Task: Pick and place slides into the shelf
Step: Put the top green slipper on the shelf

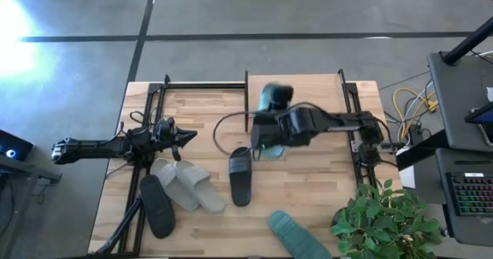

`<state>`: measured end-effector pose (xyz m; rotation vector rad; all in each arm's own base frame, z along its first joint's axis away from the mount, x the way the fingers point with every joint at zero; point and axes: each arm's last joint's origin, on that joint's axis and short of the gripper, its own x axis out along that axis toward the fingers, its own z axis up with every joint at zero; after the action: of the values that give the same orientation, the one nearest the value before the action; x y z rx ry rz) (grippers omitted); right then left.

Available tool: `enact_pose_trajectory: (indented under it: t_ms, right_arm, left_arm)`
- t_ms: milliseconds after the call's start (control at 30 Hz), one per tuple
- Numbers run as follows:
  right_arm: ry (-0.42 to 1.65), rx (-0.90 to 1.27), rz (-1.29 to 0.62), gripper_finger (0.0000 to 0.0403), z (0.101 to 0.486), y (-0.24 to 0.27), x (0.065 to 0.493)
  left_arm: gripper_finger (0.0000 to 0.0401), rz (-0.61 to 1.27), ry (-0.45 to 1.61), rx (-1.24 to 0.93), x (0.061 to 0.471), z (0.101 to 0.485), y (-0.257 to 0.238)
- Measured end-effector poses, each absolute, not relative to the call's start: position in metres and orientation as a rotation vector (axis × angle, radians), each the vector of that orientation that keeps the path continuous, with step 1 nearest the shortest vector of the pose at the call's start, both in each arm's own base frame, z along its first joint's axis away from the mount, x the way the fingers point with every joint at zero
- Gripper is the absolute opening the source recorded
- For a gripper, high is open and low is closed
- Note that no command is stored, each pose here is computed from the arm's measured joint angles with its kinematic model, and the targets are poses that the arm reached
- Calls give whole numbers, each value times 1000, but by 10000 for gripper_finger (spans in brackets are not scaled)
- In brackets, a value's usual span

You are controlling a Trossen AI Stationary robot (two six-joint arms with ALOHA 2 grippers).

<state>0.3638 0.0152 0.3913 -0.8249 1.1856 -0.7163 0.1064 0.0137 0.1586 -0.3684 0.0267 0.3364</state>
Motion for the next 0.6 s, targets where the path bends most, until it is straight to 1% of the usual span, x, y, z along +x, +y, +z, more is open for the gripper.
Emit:
enact_pose_trajectory:
  t_ms: [67,167,267,367,467,600]
  right_arm:
    - [1258,-891,-757,13,388,-7,363]
    - [1337,-871,-809,13,386,-41,355]
    - [1426,-854,-842,13,386,-70,335]
    - [1524,-817,-802,13,384,-93,307]
    - [1502,-752,-758,13,385,-103,280]
    - [1392,-807,-736,13,376,-108,262]
  left_arm:
    - [0,336,29,-368,106,158,14]
    - [0,336,27,-368,106,159,14]
    - [0,336,27,-368,106,159,14]
    - [0,336,27,-368,106,159,14]
    - [0,336,25,-368,106,159,14]
    - [0,336,25,-369,106,159,14]
